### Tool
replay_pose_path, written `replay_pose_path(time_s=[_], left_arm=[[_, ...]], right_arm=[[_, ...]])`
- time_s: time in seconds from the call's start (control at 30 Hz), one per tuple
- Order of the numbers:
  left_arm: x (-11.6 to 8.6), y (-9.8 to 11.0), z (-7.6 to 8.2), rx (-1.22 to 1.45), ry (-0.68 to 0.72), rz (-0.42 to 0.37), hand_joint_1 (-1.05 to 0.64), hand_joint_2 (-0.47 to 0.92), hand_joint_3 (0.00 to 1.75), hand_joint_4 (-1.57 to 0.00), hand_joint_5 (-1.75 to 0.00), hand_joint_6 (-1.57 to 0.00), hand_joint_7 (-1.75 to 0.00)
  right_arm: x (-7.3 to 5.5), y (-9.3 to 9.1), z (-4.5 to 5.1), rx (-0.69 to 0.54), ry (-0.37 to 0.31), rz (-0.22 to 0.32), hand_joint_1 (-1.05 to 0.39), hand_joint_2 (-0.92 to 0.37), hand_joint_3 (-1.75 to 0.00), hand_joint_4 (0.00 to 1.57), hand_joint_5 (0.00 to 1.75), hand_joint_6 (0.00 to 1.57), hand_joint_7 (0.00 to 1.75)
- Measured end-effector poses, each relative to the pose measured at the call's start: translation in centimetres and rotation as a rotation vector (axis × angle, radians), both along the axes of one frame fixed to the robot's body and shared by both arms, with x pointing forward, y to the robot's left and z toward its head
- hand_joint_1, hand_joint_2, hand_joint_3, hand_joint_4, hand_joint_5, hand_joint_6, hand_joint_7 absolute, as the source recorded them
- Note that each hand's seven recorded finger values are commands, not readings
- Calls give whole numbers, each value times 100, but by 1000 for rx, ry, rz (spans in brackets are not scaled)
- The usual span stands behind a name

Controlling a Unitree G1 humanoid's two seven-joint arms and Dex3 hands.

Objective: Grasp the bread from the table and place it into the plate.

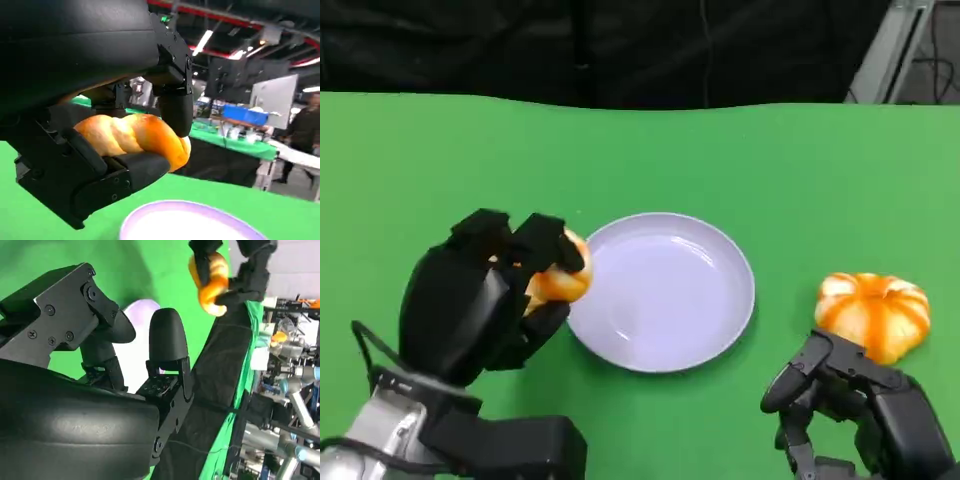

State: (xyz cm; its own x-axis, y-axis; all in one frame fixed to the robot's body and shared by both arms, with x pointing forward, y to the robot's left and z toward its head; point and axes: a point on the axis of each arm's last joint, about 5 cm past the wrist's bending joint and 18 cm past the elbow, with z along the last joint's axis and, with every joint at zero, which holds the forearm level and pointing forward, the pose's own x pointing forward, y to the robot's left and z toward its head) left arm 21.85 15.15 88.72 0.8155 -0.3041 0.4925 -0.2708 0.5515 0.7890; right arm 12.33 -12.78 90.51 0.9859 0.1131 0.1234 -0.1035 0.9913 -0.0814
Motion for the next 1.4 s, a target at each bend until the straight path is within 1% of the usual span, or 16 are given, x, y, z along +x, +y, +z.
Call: replay_pose_path(time_s=[0.07, 0.17, 0.27, 0.33, 0.47, 0.6, 0.7, 0.83, 0.87, 0.93, 1.03, 1.17, 1.27, 1.4], left_arm=[[5, -9, -11, -2, 1, 2, -18, 28, 153, -92, -175, -68, -173], [52, -149, 20, -16, -17, -36, -18, 27, 155, -93, -175, -69, -172], [110, -245, 81, -28, -45, -66, -19, 24, 153, -93, -175, -70, -172], [158, -346, 121, -41, -59, -91, -19, 24, 153, -93, -175, -71, -172], [189, -518, 132, -57, -53, -135, -19, 24, 152, -93, -175, -71, -171], [217, -577, 144, -57, -49, -150, -20, 25, 151, -92, -175, -70, -174], [252, -650, 139, -44, -19, -168, -20, 26, 151, -91, -175, -70, -175], [250, -704, 146, -46, -15, -187, -20, 26, 150, -91, -175, -70, -175], [251, -707, 148, -47, -16, -187, -19, 30, 138, -90, -175, -70, -175], [289, -758, 135, -26, 12, -198, -19, 32, 131, -90, -175, -70, -175], [334, -833, 106, 16, 61, -212, -19, 34, 128, -89, -175, -69, -175], [371, -926, 130, 31, 80, -229, -19, 37, 125, -88, -175, -69, -175], [383, -954, 118, 48, 102, -233, -20, 39, 121, -87, -175, -68, -175], [378, -965, 104, 53, 112, -235, -20, 40, 119, -87, -175, -68, -175]], right_arm=[[-1, 0, 0, 0, 0, 0, 4, -43, -130, 69, 168, 69, 145], [5, 10, 5, 1, -4, 6, 3, -43, -130, 69, 169, 69, 145], [1, 11, 4, 1, -3, 5, 4, -44, -129, 68, 168, 69, 145], [-8, 11, 0, 1, 1, 2, 4, -44, -129, 68, 168, 69, 145], [-13, 20, 14, 1, -6, 6, 5, -44, -130, 68, 167, 69, 146], [-19, 20, 16, 0, -5, 4, 5, -44, -131, 68, 167, 69, 146], [-18, 27, 19, 4, -7, 4, 5, -43, -132, 68, 167, 69, 146], [-18, 28, 19, 5, -7, 2, 5, -43, -132, 68, 167, 69, 147], [-18, 28, 19, 5, -7, 2, 5, -43, -132, 68, 167, 69, 147], [-20, 29, 19, 6, -6, 1, 5, -42, -133, 68, 167, 69, 147], [-21, 38, 20, 11, -6, 2, 5, -42, -133, 69, 167, 69, 147], [-22, 39, 20, 12, -5, 1, 4, -42, -133, 69, 167, 69, 147], [-23, 40, 20, 13, -5, 1, 4, -42, -133, 68, 167, 69, 146], [-24, 41, 21, 13, 2, 0, 4, -42, -133, 68, 167, 69, 146]])
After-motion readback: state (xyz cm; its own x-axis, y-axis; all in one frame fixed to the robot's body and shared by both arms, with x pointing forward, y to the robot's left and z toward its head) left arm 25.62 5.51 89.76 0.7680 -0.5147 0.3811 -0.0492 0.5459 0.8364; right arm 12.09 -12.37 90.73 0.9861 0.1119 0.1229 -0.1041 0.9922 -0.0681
